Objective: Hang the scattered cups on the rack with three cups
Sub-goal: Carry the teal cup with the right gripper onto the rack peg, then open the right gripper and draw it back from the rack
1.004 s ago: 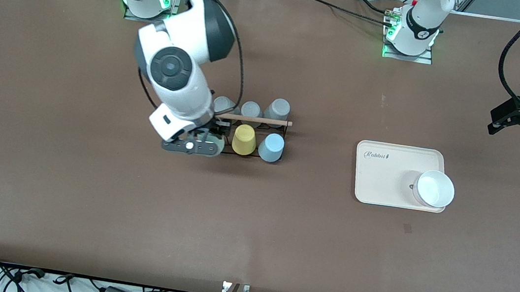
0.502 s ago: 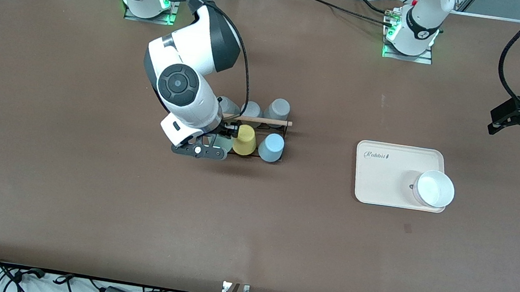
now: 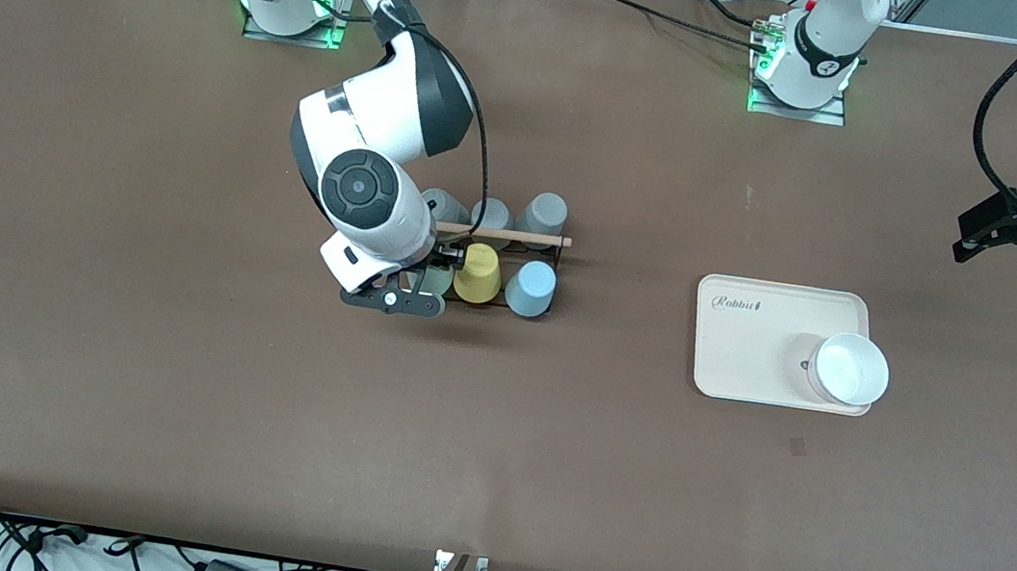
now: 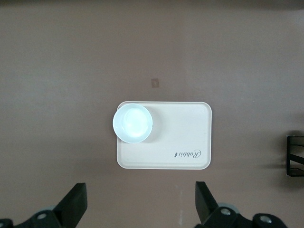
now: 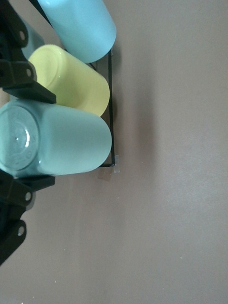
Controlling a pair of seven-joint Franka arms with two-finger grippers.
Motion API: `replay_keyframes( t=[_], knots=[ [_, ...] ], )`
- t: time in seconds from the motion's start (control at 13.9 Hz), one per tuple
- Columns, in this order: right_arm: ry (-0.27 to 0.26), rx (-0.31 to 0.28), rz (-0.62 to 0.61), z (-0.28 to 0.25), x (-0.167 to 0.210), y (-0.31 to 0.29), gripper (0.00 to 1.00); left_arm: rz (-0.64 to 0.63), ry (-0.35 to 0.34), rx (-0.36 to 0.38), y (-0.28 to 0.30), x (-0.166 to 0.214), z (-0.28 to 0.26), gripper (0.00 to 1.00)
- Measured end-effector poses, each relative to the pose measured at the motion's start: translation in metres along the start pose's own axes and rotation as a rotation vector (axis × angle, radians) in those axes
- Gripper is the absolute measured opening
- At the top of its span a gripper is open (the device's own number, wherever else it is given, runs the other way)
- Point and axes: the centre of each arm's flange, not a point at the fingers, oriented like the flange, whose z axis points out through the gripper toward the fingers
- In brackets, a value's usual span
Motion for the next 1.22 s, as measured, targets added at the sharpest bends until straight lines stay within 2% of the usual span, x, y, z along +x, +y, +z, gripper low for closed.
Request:
replay_keyframes(
  t=[0.5,0.65,0.79,1.0,1.22],
  knots=[
    [-0.045,-0.034,0.011,0.041,0.007,0.0,0.66,0.0,-0.012,0.001,0.0,-0.001,0.003,1.0],
    [-0.042,-0.033,0.024,0.04,0.007,0.0,0.78,0.0,-0.013,0.001,0.0,-0.001,0.003,1.0],
    [-0.02,-0.02,0.057,0.026,0.009,-0.002,0.98,-0.001,-0.014,0.001,0.0,-0.001,0.004,1.0],
    [0.032,0.008,0.103,-0.014,0.012,0.008,1.0,-0.001,-0.017,0.001,0.001,-0.001,0.005,1.0],
    [0.112,0.027,0.176,-0.084,0.027,0.064,1.0,0.005,-0.028,-0.001,0.005,0.0,0.011,1.0]
  ],
)
